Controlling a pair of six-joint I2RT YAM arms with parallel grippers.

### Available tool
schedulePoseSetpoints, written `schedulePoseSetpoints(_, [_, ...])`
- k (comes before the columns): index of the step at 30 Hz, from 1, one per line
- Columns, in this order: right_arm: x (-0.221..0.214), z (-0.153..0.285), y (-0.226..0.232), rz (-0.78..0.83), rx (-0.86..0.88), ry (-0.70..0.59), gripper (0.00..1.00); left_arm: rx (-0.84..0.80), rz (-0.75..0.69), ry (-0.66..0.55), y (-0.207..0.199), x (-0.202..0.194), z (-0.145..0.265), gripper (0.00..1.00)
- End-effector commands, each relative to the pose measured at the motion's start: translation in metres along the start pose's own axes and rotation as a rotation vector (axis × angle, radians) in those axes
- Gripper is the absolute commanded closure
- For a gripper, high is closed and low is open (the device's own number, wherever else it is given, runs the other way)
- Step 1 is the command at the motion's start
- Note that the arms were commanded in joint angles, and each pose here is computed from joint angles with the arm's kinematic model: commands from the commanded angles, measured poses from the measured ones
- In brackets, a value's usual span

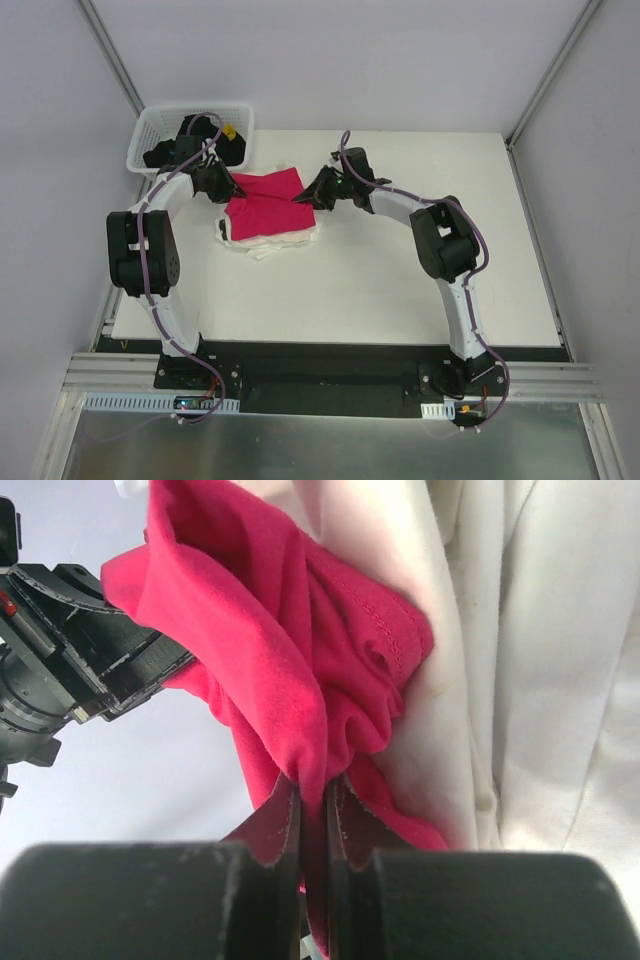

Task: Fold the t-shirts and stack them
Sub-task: Put the neatly folded tshirt into the corner of the board with both arms

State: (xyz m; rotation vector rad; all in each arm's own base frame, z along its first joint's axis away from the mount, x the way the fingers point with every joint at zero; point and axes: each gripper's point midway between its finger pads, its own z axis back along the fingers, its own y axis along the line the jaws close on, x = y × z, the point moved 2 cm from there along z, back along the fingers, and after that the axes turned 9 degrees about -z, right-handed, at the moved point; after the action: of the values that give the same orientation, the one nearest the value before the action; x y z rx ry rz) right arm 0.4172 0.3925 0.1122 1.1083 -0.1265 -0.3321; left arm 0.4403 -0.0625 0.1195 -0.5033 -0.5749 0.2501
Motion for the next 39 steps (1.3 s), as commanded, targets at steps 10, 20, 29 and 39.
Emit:
schedulePoseSetpoints(10, [0.025,0.020,-0.003,-0.006,0.012,-0.047,0.76,0.047,-0.024,-0.056,0.022,0.023,-0.004,0.85])
schedulePoseSetpoints(20, [0.029,0.028,-0.011,-0.015,0.006,-0.074,0.68,0.063,-0.024,-0.047,0.027,0.020,-0.008,0.59])
schedulePoseSetpoints(29, [0.034,0.036,-0.010,-0.008,0.013,-0.091,0.65,0.076,-0.042,-0.041,0.032,0.019,-0.012,0.10])
schedulePoseSetpoints(39, [0.035,0.042,-0.008,-0.006,0.027,-0.097,0.65,0.172,-0.104,-0.101,0.040,0.029,0.004,0.01])
